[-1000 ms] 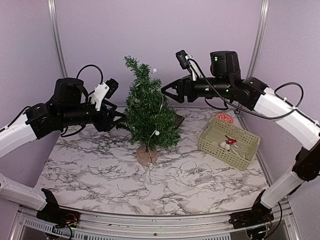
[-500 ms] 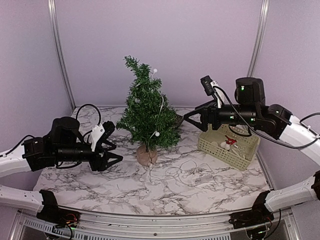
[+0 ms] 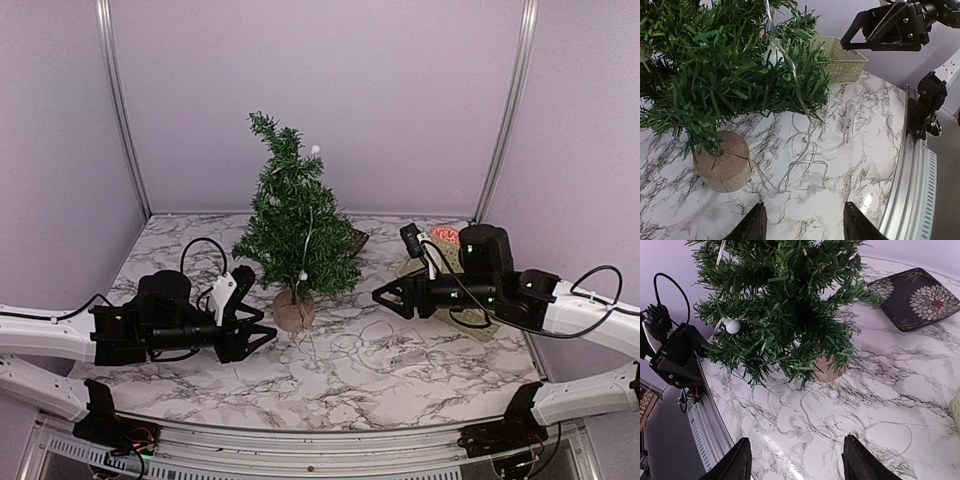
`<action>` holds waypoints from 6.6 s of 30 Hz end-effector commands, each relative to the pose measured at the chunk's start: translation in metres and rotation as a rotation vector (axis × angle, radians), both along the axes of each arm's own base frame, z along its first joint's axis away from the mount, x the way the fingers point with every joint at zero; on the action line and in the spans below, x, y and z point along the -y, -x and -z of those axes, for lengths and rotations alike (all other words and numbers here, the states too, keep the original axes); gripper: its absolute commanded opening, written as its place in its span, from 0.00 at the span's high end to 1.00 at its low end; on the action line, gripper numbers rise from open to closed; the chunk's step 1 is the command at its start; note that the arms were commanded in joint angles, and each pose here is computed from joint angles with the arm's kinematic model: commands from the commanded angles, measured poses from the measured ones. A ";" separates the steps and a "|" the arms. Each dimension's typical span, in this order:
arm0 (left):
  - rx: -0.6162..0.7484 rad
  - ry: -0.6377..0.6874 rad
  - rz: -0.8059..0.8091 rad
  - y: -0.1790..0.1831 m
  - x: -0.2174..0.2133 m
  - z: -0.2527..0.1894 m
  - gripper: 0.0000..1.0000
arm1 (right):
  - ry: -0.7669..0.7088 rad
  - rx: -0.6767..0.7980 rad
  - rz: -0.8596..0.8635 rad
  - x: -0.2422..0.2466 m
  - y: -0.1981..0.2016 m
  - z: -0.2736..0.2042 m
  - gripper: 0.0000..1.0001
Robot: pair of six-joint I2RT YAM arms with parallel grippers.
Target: Decorate the small christmas tree
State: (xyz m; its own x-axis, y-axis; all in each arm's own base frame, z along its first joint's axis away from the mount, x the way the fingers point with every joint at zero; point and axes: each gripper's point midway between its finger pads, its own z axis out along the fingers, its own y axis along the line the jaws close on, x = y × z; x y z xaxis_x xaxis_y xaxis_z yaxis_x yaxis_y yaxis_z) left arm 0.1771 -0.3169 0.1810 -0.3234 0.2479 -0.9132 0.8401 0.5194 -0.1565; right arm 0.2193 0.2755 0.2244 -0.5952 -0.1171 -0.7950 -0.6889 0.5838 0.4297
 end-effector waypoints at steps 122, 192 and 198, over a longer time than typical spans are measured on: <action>0.345 0.382 -0.407 -0.042 -0.048 -0.303 1.00 | -0.184 0.822 -0.078 -0.101 0.029 -0.170 1.00; -0.220 0.889 -0.764 -0.227 -0.080 -0.266 1.00 | 0.121 0.985 0.628 0.036 -0.209 -0.313 1.00; -0.301 0.826 -0.593 -0.224 -0.043 -0.251 1.00 | 0.140 0.976 0.678 0.069 -0.187 -0.315 1.00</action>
State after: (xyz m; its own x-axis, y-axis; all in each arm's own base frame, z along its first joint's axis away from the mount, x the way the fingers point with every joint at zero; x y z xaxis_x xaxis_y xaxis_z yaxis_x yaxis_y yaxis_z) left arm 0.4114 -0.2495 0.4137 -0.3494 -0.7403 -0.5743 0.2295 0.5267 -0.8185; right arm 0.4301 0.2385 0.5096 0.2447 -0.1751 -0.9537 -0.2796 0.9290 -0.2423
